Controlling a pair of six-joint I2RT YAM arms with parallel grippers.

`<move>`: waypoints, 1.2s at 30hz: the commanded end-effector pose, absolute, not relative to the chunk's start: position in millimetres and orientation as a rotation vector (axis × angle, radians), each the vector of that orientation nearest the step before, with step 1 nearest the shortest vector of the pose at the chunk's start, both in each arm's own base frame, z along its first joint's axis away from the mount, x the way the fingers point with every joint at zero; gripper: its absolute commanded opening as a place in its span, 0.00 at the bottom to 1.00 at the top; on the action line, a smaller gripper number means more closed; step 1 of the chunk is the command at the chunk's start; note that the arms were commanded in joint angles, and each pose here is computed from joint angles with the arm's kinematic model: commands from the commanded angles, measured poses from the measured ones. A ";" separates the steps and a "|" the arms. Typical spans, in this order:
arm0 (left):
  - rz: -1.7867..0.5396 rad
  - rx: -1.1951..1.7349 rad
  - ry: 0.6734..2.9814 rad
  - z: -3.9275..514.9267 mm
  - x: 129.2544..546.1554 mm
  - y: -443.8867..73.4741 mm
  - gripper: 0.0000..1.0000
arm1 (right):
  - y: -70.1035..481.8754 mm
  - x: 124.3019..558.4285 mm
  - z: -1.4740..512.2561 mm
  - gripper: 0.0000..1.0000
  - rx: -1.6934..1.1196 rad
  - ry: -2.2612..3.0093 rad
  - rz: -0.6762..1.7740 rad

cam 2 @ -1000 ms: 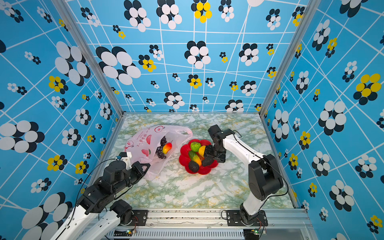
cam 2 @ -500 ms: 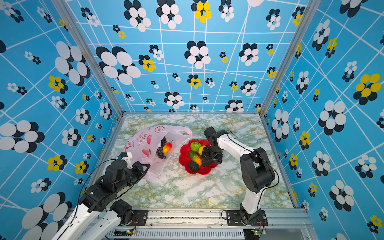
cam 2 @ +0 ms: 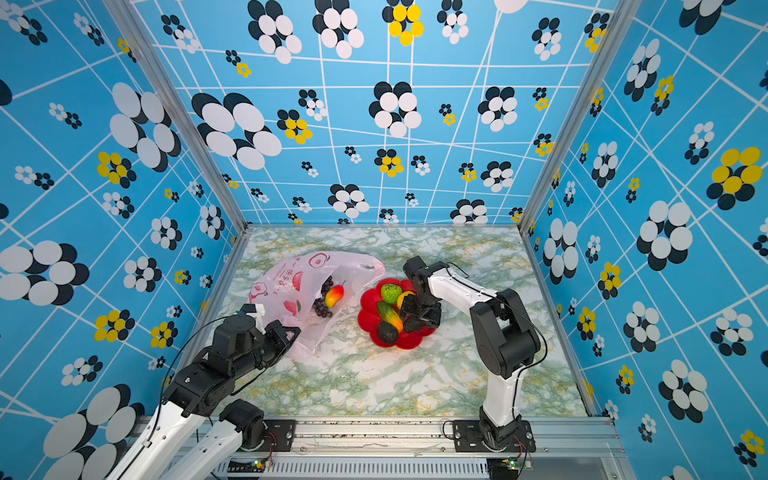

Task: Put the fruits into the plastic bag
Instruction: 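Lower the right gripper onto a dark avocado in the bowl and close, then lift the avocado with the right gripper and carry it toward the bag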

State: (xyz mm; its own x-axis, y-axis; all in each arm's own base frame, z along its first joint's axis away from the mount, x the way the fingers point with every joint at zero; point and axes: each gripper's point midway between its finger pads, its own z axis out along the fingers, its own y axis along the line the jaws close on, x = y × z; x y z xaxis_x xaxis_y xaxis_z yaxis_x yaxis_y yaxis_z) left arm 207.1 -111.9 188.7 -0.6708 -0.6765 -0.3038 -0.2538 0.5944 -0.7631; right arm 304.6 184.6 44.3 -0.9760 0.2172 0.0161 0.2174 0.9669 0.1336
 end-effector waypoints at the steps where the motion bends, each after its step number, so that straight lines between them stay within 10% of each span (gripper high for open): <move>1: -0.966 -0.701 2.228 196.2 210.8 -114.0 0.00 | 181.2 310.2 39.8 0.78 -0.358 -3.128 -0.145; 36: -1.007 -0.718 2.194 204.9 216.1 -111.3 0.00 | 169.7 307.9 125.5 0.40 -0.347 -3.303 -0.265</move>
State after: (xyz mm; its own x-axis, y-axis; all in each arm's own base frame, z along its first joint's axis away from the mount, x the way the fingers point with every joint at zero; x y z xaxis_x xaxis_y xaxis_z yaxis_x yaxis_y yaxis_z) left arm 213.0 -112.3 191.3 -0.6819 -0.6748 -0.2824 -0.2460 0.5751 -0.7802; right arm 314.8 177.8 105.0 -0.9609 0.2388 -0.1404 0.2108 0.9592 0.1885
